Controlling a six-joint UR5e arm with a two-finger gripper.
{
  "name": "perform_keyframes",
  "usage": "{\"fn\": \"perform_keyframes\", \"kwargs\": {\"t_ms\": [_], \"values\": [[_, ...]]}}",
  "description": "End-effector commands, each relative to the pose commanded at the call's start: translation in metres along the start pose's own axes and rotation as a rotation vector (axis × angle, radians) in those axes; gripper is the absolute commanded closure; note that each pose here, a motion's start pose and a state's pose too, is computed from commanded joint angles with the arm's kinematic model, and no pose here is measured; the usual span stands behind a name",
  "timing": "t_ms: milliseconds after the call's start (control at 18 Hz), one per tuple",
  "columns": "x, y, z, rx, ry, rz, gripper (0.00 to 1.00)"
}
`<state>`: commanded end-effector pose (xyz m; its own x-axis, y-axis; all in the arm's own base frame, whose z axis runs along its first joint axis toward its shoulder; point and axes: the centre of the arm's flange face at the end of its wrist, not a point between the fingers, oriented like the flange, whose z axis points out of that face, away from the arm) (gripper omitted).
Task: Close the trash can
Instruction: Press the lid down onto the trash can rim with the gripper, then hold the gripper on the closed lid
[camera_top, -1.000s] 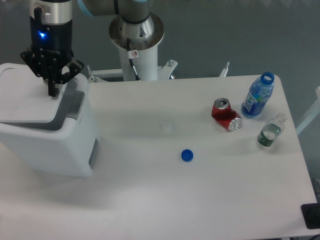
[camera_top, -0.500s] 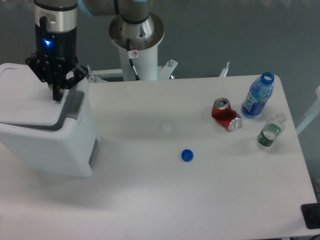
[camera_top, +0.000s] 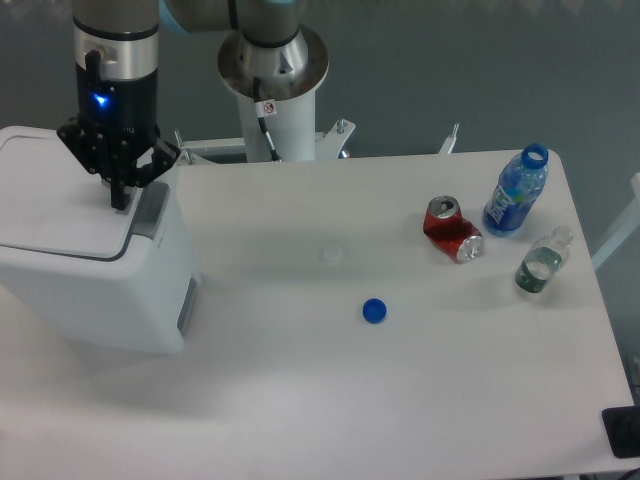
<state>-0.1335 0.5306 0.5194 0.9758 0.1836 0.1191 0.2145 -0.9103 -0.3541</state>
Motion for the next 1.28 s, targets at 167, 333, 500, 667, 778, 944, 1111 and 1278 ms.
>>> {"fn": "perform_keyframes", "kwargs": {"t_ms": [167,333,500,667,778,944,1111,1278], "values": [[0.0000,0.0000,0.0000,0.000,0.000,0.000,1.00],[0.0005,0.0002,0.0017,-0.003,0.001,0.001,1.00],[-0.0008,-0.0006,0.0054,-0.009,0.002,-0.002,1.00],[-0.0009,0.0002,0.0068,-0.012,0.002,-0.001,1.00],[-0.0012,0.0000,0.0077,-0.014,0.003,-0.003,1.00],[-0.0014,-0.0002,0.0086,-0.015,0.003,-0.004,1.00],[-0.0014,-0.0002,0.0086,-0.015,0.003,-0.004,1.00],[-0.0014,-0.0002,0.0086,-0.015,0.003,-0.004,1.00]]}}
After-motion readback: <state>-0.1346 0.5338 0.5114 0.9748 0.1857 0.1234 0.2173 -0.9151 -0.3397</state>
